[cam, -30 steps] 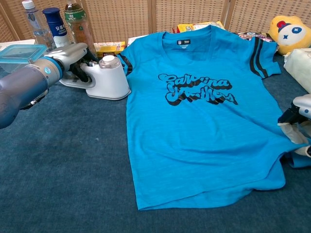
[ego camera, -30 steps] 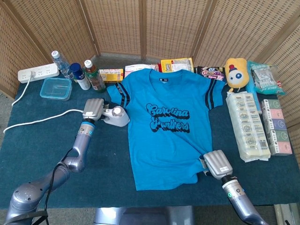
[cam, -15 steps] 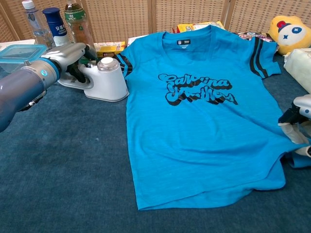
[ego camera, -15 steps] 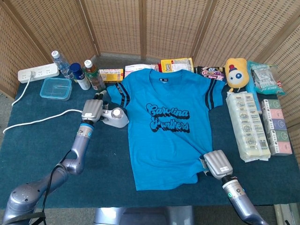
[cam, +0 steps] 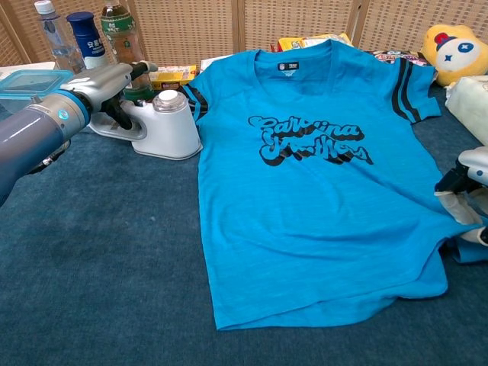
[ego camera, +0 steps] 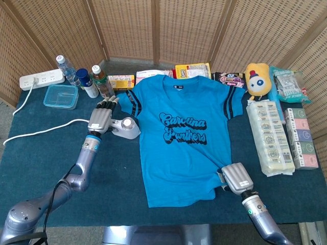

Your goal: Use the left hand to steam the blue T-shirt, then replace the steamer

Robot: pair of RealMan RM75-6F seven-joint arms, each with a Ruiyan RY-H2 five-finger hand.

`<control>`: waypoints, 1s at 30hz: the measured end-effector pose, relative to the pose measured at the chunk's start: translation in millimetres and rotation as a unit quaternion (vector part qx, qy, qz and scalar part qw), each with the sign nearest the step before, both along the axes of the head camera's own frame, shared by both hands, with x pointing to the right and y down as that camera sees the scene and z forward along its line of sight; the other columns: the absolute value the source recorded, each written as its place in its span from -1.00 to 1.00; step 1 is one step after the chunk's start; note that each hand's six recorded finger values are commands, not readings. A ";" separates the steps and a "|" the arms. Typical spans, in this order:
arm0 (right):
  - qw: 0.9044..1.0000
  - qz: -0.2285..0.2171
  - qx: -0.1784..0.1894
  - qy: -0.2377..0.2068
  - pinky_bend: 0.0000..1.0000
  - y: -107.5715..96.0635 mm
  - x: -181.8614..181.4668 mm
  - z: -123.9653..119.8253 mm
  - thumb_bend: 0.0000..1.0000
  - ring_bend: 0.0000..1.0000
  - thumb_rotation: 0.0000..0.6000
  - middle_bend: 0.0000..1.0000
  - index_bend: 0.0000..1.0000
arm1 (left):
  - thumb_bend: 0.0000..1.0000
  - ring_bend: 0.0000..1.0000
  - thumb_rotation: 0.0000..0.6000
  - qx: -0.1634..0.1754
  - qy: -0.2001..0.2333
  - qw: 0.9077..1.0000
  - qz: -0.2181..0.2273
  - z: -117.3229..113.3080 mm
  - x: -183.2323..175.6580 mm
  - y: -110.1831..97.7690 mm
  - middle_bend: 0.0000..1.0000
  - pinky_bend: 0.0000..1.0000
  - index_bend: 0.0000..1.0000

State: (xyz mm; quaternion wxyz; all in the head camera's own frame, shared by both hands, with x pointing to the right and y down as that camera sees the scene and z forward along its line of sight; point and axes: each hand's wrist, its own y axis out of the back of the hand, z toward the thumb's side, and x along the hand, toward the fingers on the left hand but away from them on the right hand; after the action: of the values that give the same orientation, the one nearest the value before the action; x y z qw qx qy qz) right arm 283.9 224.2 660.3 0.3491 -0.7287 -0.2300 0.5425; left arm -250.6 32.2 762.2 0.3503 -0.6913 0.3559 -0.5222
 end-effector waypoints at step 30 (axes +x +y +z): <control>0.999 -0.008 -0.021 0.024 -0.25 10.3 6.7 -9.0 0.02 -0.39 1.00 -0.40 -0.62 | -0.44 -1.00 1.00 -0.012 0.146 0.989 0.023 -81.0 -9.3 56.9 -1.00 -0.76 -1.00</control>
State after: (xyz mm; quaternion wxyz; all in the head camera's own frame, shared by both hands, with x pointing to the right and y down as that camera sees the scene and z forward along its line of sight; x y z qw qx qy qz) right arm 290.6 234.6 651.4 0.3432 -0.7245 -0.2039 0.5619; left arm -259.9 89.1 681.2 0.2983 -0.7722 0.3809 -0.4118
